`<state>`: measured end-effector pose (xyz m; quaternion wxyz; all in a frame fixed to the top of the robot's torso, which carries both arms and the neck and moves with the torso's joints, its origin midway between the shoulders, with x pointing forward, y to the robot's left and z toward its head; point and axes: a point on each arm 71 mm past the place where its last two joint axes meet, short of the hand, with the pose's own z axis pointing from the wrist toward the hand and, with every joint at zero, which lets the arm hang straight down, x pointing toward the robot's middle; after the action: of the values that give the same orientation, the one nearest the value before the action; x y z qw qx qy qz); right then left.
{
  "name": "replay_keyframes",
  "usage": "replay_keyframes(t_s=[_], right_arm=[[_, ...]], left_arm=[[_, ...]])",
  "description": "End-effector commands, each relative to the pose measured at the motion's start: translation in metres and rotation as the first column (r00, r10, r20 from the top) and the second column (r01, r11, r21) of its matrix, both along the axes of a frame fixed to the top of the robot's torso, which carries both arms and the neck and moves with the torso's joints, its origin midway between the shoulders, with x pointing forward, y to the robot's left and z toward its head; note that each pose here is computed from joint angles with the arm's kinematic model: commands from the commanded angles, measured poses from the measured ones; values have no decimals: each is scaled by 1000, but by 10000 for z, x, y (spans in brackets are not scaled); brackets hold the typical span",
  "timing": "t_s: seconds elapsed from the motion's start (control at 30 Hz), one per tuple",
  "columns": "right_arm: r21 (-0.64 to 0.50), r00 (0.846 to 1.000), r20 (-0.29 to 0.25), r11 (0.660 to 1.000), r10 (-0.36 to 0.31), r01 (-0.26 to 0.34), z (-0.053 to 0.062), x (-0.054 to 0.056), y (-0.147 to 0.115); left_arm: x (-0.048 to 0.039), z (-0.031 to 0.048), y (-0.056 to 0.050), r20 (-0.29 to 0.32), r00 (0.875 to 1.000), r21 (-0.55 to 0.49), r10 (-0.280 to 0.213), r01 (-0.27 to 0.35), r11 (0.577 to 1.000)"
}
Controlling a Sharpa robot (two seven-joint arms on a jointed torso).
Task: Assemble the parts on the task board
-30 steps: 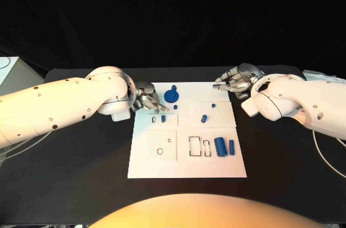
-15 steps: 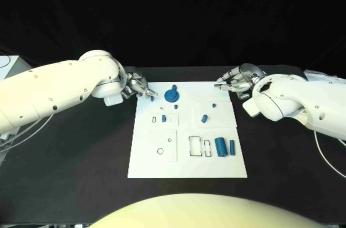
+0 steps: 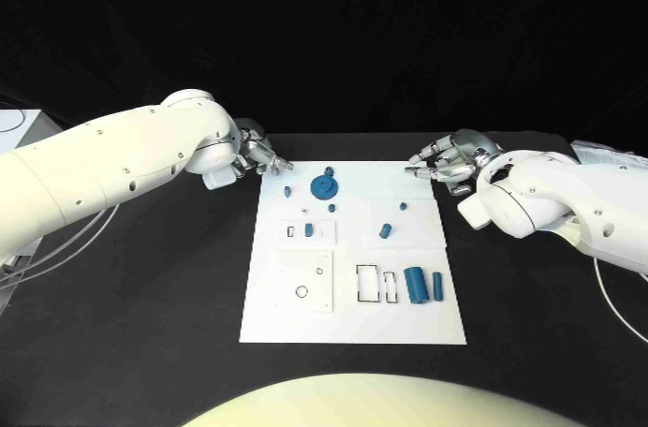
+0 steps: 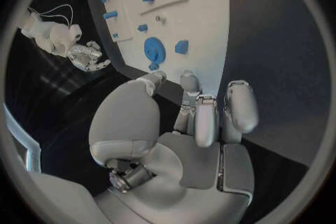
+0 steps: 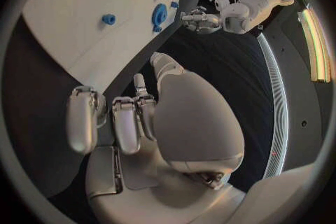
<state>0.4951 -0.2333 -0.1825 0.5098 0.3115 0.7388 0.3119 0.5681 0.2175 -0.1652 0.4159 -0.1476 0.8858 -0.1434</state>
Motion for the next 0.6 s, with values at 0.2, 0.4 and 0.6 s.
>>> replay_keyframes(t_s=[0.2,0.4,0.6], right_arm=[[6,1000,6,1000,20,-20,4,-12,20],[6,1000,6,1000,20,-20,5,-14,19],[7,1000,9,1000,20,-20,8,-14,24]], left_arm=[[55,-29,-44,-28,999,7,-22,23,1000],[58,-54,-62,-49,998,17,-36,37,999],[54,-79,-72,-71,996,39,-55,57,998]])
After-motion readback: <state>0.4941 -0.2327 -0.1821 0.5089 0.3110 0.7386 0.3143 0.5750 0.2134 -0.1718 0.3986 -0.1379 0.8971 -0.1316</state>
